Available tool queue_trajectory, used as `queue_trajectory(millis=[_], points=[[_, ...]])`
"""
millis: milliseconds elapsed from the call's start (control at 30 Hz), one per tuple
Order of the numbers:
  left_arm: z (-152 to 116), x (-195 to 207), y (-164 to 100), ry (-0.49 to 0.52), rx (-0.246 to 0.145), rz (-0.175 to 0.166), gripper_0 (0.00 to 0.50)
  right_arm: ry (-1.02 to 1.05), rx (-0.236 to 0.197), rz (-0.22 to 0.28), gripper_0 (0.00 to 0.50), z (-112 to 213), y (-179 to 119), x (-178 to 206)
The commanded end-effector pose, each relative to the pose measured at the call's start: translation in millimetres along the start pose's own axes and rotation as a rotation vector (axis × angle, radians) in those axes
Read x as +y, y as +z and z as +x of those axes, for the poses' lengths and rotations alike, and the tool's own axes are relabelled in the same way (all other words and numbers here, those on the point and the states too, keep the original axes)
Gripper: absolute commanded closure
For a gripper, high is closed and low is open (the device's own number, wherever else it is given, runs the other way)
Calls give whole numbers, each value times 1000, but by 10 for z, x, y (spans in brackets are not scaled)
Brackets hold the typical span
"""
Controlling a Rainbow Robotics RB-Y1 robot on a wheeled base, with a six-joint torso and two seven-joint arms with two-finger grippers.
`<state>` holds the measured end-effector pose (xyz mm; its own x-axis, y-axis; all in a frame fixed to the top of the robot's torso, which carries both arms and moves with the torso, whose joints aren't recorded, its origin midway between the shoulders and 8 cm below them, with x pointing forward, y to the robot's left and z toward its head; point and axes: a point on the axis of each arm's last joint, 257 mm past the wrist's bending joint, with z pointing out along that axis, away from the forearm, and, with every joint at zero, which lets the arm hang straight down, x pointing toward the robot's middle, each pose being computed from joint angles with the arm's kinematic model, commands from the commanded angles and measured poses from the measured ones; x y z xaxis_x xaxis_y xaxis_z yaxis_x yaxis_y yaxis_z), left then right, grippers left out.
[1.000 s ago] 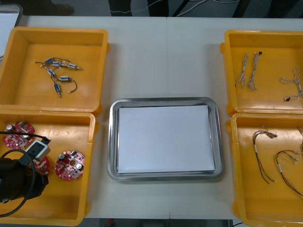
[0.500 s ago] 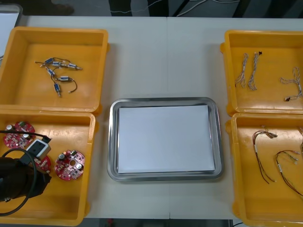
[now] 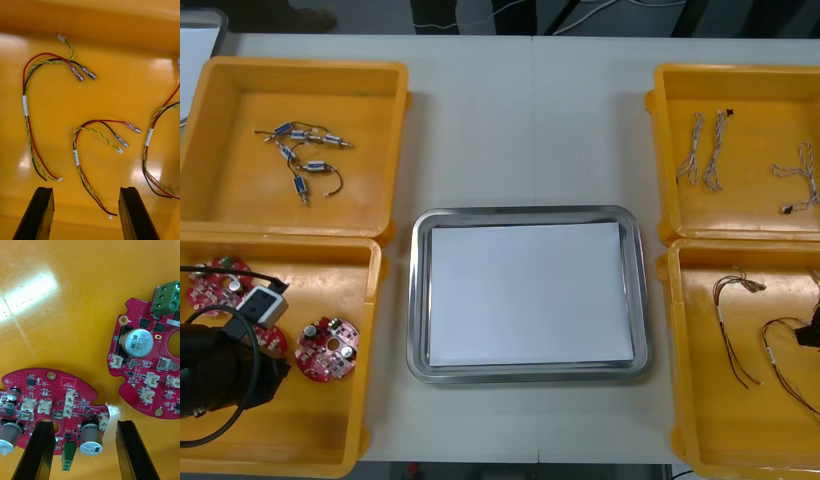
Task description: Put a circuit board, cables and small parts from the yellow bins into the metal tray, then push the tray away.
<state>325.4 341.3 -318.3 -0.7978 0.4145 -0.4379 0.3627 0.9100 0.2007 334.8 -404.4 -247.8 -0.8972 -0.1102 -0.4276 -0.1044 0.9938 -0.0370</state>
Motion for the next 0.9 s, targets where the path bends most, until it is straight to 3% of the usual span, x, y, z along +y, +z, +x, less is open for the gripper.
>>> queue_trajectory(millis=[33, 300, 467, 900], points=[[-319, -9, -144, -58, -61, -3, 23, -64, 39, 5, 0, 157, 102, -67], [-338, -15, -214, 3, -68, -7, 23, -80, 17, 23, 0, 194, 359, -58], [-242, 123, -258, 60, -54, -34, 23, -60, 28, 13, 0, 271, 464, -48], [-15, 191, -315, 133, -64, -26, 21, -9, 7, -1, 0, 332, 720, -48]])
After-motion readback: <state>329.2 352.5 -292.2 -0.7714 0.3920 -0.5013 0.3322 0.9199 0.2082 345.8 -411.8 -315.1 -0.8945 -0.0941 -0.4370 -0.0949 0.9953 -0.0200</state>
